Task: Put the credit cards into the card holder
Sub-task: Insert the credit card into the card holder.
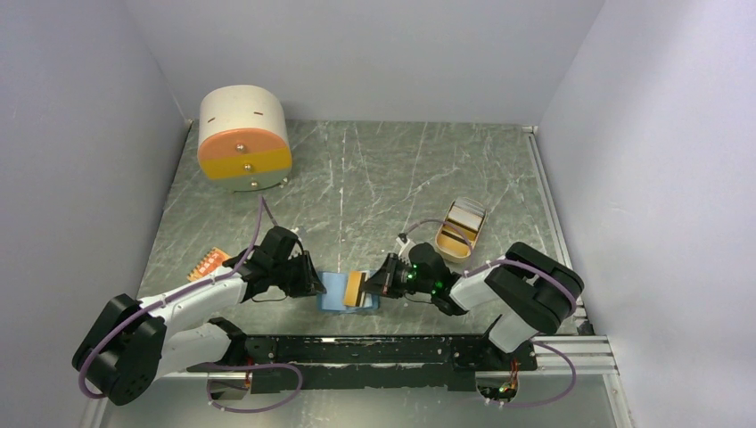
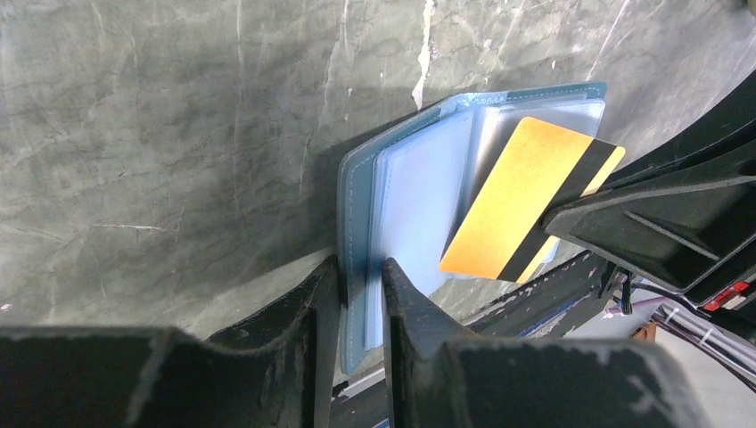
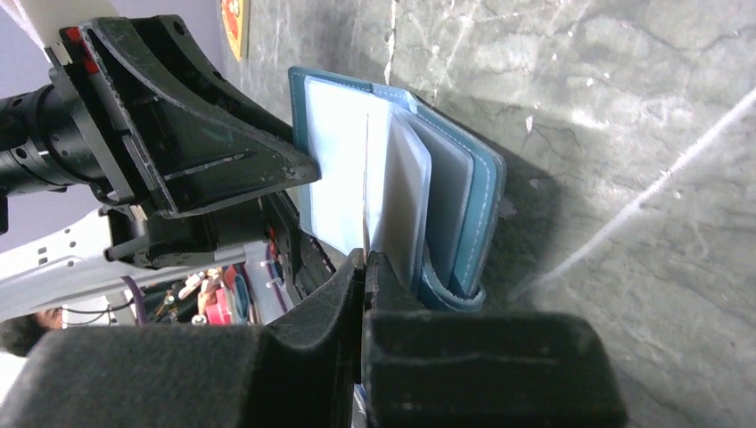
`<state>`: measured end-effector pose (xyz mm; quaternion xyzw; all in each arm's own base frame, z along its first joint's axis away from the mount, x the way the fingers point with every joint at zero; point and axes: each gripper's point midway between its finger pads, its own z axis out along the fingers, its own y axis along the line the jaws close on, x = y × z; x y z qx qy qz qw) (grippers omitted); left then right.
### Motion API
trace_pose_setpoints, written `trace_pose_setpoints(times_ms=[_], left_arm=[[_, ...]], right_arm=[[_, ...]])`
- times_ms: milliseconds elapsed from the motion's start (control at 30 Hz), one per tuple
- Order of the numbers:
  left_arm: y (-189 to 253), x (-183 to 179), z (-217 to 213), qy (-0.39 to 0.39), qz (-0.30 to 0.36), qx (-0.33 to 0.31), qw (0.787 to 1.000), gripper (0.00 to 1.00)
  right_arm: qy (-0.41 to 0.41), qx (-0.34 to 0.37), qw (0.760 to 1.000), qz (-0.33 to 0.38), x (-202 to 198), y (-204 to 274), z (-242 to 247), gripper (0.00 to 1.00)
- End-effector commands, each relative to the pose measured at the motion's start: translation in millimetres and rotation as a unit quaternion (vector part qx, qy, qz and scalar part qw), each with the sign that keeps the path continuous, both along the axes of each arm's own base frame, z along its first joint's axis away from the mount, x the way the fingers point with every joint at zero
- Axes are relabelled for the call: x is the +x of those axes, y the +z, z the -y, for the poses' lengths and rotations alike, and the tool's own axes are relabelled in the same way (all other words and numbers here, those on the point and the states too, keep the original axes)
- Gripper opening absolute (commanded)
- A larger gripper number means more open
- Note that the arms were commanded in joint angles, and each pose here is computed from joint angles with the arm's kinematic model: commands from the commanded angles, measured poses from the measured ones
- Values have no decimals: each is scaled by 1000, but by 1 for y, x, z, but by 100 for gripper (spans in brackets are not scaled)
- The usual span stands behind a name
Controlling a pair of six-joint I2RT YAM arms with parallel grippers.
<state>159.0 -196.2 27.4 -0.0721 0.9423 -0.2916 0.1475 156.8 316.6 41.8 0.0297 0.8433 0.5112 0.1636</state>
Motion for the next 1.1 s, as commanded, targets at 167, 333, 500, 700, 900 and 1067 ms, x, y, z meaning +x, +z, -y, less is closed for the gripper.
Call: trace_pose_setpoints(times_ms=[167, 333, 500, 700, 900, 1067], left_arm=[[1, 1, -1, 4, 3, -1, 1000, 28], [0, 0, -1, 4, 2, -5, 1000, 28], [1, -1, -2, 5, 2, -4, 1000, 28], [0, -1, -3, 6, 2, -2, 1000, 28], [-6, -3, -4, 6, -3, 3, 1000, 28], [-8, -4, -5, 7, -6, 4, 1000, 27]], right_arm=[[-26, 39, 999, 19, 7, 11, -3, 0], [-37, 39, 998, 26, 11, 11, -1, 0], [-56, 23, 998, 30, 15, 7, 6, 0], [-67, 15, 997, 33, 17, 6, 10, 0], [-64, 2, 997, 33, 18, 1, 9, 0], [-69, -3, 997, 33, 17, -4, 14, 0]])
